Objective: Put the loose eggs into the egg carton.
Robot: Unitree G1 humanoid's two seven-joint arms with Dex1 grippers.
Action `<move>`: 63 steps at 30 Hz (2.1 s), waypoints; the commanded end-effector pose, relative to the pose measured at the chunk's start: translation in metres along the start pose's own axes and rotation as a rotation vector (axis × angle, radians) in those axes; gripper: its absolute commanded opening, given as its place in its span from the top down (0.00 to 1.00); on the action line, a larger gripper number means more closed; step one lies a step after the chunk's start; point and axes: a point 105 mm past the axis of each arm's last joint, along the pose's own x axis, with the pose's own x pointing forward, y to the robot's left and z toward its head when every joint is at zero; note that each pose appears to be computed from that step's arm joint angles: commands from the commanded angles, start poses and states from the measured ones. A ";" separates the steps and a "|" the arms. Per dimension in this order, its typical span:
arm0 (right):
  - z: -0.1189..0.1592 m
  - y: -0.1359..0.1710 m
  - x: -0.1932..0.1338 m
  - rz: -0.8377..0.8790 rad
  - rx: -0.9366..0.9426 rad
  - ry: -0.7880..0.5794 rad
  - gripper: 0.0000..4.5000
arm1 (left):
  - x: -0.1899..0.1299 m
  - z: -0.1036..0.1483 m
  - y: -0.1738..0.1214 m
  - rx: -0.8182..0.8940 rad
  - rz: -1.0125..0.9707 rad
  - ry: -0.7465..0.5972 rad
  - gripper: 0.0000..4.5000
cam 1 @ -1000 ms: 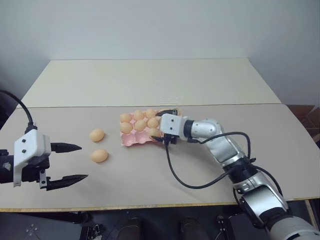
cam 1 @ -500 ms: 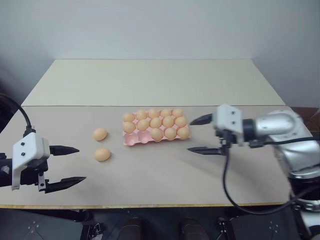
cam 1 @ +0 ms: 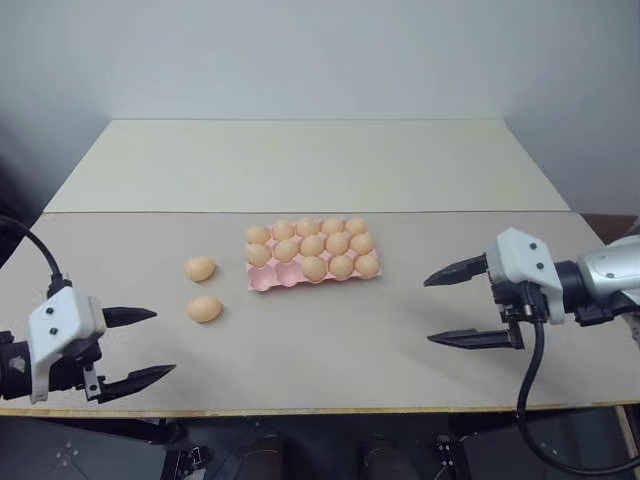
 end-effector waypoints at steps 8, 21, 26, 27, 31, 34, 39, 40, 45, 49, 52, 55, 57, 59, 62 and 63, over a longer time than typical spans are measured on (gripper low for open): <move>0.011 -0.003 0.004 -0.078 -0.012 -0.017 0.00 | 0.062 -0.013 0.031 0.073 0.061 0.011 0.00; 0.004 -0.006 0.000 -0.162 0.015 0.032 0.00 | 0.112 -0.029 0.041 0.043 -0.055 0.074 0.00; 0.002 -0.007 0.000 -0.186 0.024 0.041 0.00 | 0.114 -0.033 0.040 0.022 -0.074 0.087 0.27; 0.002 -0.007 0.000 -0.191 0.026 0.041 0.00 | 0.114 -0.035 0.041 0.024 -0.064 0.095 0.33; 0.001 -0.009 0.001 -0.207 0.028 0.037 0.00 | 0.113 -0.029 0.043 0.033 -0.042 0.051 0.50; 0.002 -0.010 0.003 -0.213 0.026 0.032 0.00 | 0.112 -0.015 0.045 0.017 -0.032 -0.040 0.50; 0.004 -0.011 0.004 -0.242 0.023 0.016 0.00 | 0.098 0.030 0.043 -0.063 -0.085 -0.344 0.50; 0.004 -0.011 0.005 -0.248 0.023 0.012 0.00 | 0.094 0.040 0.043 -0.079 -0.106 -0.412 0.50; 0.005 -0.010 0.009 -0.287 0.024 -0.004 0.00 | 0.096 0.074 0.049 -0.120 -0.170 -0.614 0.50; 0.007 -0.009 0.011 -0.320 0.021 -0.018 0.00 | 0.117 0.080 0.047 -0.089 -0.203 -0.611 0.50; 0.008 -0.008 0.008 -0.350 0.022 -0.017 0.00 | 0.135 0.085 0.048 -0.069 -0.207 -0.614 0.50; 0.006 -0.007 0.006 -0.375 0.026 -0.006 0.00 | 0.150 0.091 0.048 -0.038 -0.219 -0.615 0.50; 0.005 -0.005 0.005 -0.383 0.028 -0.001 0.00 | 0.160 0.091 0.050 -0.010 -0.197 -0.606 0.50; 0.004 -0.004 0.005 -0.391 0.031 0.000 0.00 | 0.167 0.090 0.051 0.004 -0.196 -0.599 0.50; 0.005 -0.005 0.003 -0.404 0.031 0.001 0.00 | 0.172 0.089 0.048 0.012 -0.220 -0.598 0.50; 0.004 -0.005 0.003 -0.408 0.032 0.002 0.00 | 0.175 0.089 0.049 0.018 -0.208 -0.599 0.46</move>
